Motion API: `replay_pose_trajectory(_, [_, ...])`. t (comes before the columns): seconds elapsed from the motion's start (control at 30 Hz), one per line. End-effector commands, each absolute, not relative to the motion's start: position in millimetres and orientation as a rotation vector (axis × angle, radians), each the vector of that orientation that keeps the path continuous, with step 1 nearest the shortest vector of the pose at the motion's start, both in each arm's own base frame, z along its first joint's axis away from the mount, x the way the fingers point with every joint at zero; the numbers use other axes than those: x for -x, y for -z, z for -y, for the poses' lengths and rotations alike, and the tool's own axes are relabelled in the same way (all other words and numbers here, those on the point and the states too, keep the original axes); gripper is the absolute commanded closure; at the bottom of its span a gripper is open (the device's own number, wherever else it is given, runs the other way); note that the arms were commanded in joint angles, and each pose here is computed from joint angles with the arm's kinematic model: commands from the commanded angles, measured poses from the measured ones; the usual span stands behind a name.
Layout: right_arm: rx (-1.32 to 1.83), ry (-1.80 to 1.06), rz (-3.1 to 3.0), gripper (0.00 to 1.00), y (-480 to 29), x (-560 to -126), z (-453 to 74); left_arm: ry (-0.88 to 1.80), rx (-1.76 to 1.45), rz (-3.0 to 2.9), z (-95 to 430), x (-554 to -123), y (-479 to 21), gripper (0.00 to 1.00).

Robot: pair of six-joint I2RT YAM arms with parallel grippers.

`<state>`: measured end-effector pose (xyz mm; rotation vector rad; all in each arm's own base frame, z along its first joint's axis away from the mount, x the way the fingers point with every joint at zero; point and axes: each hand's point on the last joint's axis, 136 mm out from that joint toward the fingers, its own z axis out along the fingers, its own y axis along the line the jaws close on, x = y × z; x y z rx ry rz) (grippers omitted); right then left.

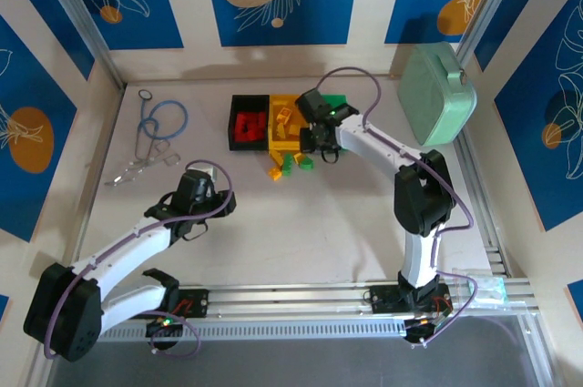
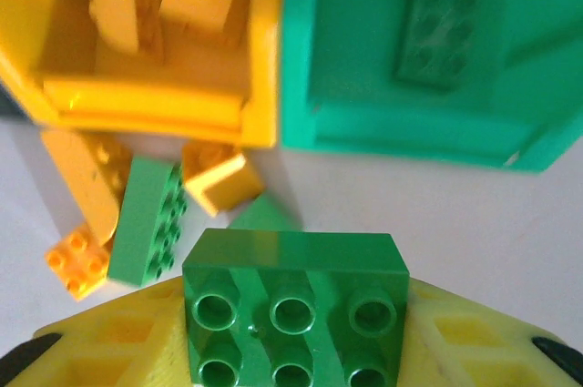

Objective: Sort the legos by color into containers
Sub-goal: Place the lego in the container.

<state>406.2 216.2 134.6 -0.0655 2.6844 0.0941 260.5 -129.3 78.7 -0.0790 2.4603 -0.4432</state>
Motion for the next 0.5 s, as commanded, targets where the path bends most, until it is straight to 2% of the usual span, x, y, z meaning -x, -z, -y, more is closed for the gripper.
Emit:
replay_pose_trajectory(0.0, [0.068,-0.059,-2.690,0.57,-144,-427,-194,0.463,0.079,-2.443,133,-260,-81,0.44])
replay_pose_trajectory(0.27, [0.009,-0.028,-2.707,0.54,-145,-483,-166,0.466,0.074,-2.444,134,-253,-82,0.45])
replay_pose_trajectory(0.4, [0.013,-0.017,-2.714,0.53,-141,-497,-167,0.457,0.074,-2.442,133,-251,-83,0.45])
replay_pose_trajectory(0.47, [0.011,-0.026,-2.717,0.49,-138,-500,-170,0.458,0.074,-2.438,133,-251,-84,0.45])
